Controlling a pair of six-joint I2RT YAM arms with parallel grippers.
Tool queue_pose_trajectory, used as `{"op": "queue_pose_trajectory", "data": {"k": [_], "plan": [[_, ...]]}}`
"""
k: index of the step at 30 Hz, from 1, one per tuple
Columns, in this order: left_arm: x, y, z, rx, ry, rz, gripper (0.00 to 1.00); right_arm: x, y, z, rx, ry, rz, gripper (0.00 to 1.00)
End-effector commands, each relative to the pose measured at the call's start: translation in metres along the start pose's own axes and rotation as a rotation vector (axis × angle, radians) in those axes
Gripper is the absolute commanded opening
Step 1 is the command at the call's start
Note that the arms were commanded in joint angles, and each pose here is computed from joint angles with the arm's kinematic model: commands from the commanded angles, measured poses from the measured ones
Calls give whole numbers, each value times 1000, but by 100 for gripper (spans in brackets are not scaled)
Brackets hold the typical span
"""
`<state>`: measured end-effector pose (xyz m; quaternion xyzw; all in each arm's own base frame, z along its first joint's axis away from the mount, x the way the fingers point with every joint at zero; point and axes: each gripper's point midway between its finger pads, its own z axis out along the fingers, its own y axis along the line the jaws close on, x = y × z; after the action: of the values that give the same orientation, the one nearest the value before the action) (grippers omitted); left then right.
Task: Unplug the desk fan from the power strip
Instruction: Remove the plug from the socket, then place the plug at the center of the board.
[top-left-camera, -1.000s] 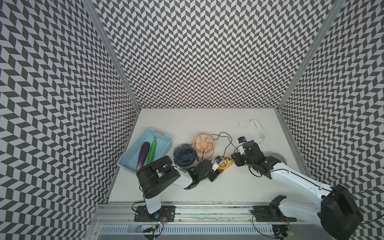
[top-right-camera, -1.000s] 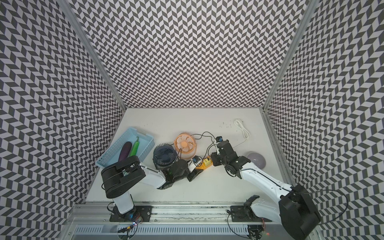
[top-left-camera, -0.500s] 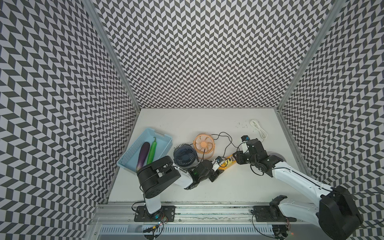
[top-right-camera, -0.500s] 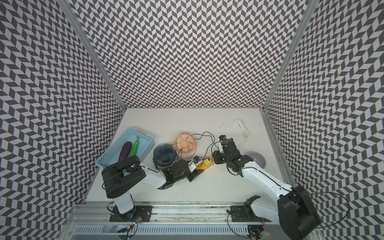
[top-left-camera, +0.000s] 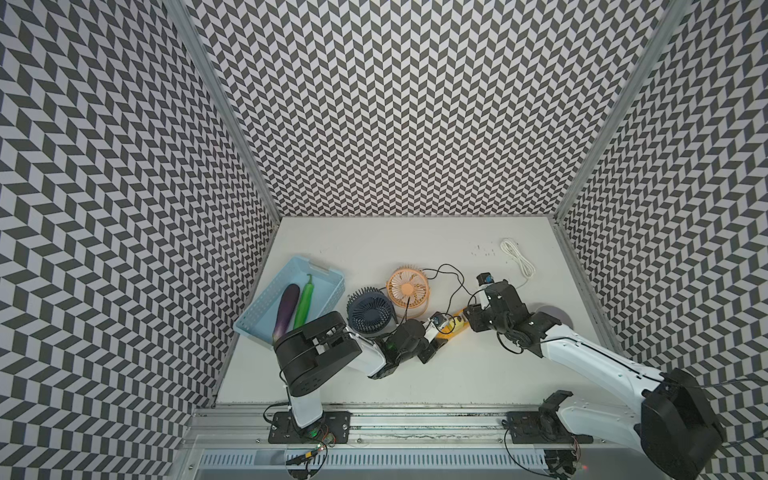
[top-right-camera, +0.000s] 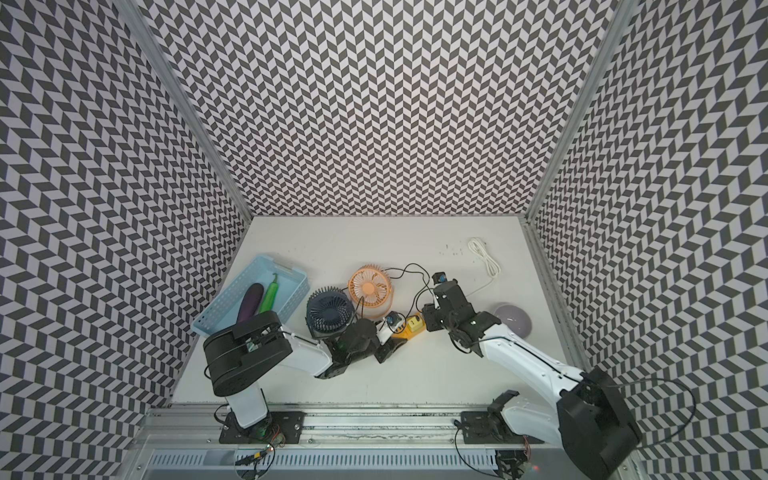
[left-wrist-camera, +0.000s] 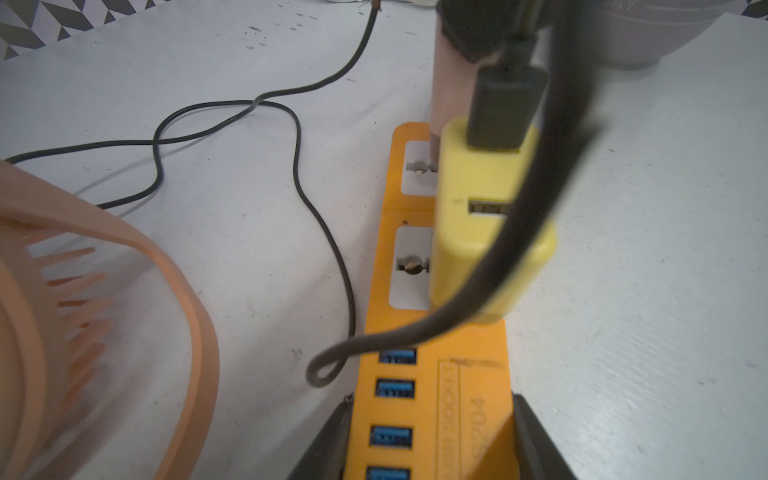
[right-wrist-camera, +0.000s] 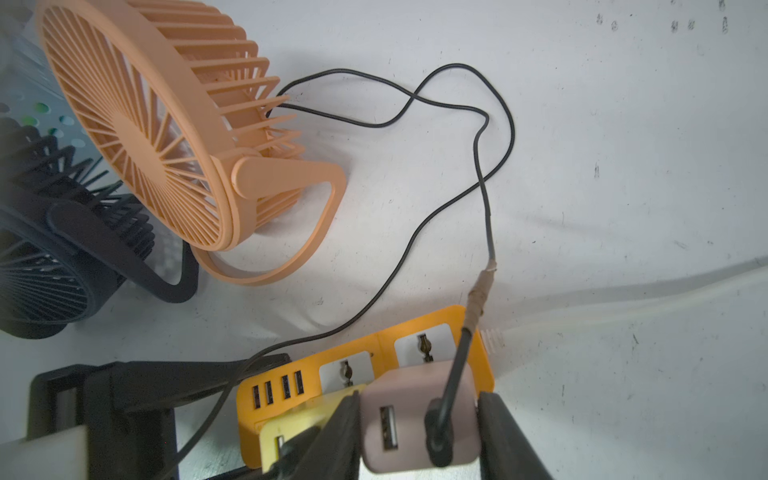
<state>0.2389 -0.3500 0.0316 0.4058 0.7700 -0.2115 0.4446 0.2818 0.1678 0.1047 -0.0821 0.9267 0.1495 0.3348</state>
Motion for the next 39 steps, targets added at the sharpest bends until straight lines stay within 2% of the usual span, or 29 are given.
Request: {"op": "queue_pose_trajectory", "data": {"k": [1, 3, 12, 21, 24, 28, 39], "plan": [[23, 3, 3, -14, 80, 4, 24, -36, 2, -12, -65, -105, 83, 9], [22, 3, 2, -15, 78, 5, 24, -39, -6, -14, -67, -114, 109, 9], [21, 3, 3, -12, 76, 6, 24, -35, 1, -13, -78, -102, 69, 9], [22, -1, 3, -1, 81, -1, 24, -75, 5, -23, -73, -190, 99, 9], [23, -7, 3, 10, 83, 2, 25, -98, -5, -22, -70, -242, 147, 9], [23, -16, 2, 28, 86, 4, 25, -115, -27, -11, -97, -244, 253, 10], [23, -26, -1, 45, 87, 12, 25, -89, -65, 29, -234, -139, 490, 10]]}}
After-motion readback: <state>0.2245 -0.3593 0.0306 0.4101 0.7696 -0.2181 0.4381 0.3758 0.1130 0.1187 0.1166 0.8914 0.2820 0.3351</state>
